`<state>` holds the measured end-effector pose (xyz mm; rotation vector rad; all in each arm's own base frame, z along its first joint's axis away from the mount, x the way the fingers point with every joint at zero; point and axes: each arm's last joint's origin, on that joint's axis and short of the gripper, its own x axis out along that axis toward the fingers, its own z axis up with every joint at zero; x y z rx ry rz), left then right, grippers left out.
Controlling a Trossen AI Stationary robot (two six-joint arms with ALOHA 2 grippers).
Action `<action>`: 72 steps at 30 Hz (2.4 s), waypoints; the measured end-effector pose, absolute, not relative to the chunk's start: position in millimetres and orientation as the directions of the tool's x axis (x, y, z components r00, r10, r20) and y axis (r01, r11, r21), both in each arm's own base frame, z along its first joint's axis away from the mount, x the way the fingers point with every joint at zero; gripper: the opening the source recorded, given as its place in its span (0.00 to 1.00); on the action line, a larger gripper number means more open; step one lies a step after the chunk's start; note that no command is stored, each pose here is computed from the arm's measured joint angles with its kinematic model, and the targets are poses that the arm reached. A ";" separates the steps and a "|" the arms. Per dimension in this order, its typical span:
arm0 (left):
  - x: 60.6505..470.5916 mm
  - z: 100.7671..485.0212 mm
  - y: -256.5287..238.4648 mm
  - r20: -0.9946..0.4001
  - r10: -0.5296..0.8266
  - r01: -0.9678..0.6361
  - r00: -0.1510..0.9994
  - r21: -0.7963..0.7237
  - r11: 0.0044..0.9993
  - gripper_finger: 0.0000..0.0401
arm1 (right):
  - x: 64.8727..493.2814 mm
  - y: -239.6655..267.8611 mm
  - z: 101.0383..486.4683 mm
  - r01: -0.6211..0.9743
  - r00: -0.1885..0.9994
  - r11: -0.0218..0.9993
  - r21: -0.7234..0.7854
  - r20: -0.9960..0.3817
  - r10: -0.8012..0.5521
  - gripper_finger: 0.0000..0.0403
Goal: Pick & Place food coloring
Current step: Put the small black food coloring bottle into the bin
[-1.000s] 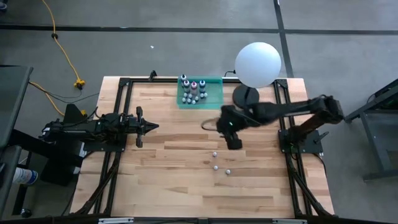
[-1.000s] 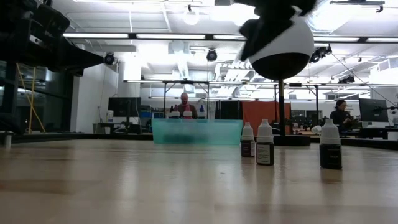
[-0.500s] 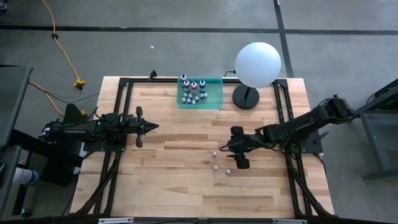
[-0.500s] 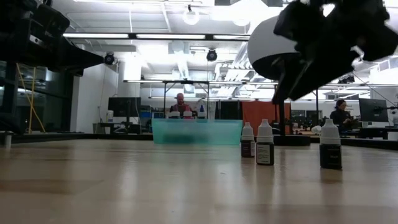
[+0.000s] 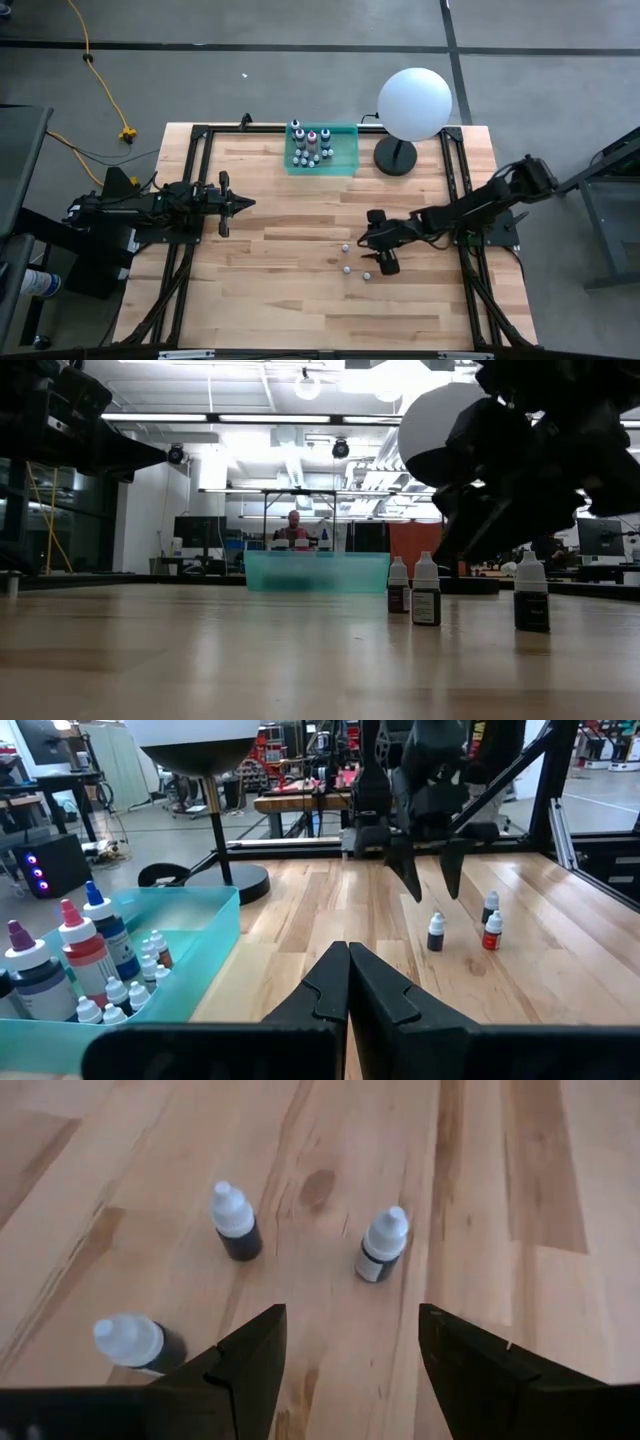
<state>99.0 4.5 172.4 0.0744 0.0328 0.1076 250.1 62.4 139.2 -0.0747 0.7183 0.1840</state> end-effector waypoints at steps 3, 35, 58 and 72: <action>99.0 172.3 4.5 -0.029 0.108 -0.106 0.994 0.076 0.991 0.00 | 253.7 62.1 134.4 -0.210 0.740 0.977 -0.023 -0.657 0.144 0.54; 99.0 172.3 4.5 -0.029 0.107 -0.105 0.994 0.076 0.992 0.00 | 285.0 44.8 123.3 -0.226 0.800 0.974 -0.011 -0.572 0.179 0.54; 99.0 172.3 4.5 -0.029 0.109 -0.106 0.994 0.076 0.991 0.00 | 290.2 43.8 109.2 -0.219 0.799 0.976 0.013 -0.571 0.187 0.53; 99.0 172.3 4.5 -0.029 0.109 -0.106 0.994 0.076 0.991 0.00 | 290.0 44.4 109.2 -0.231 0.796 0.973 0.021 -0.571 0.201 0.31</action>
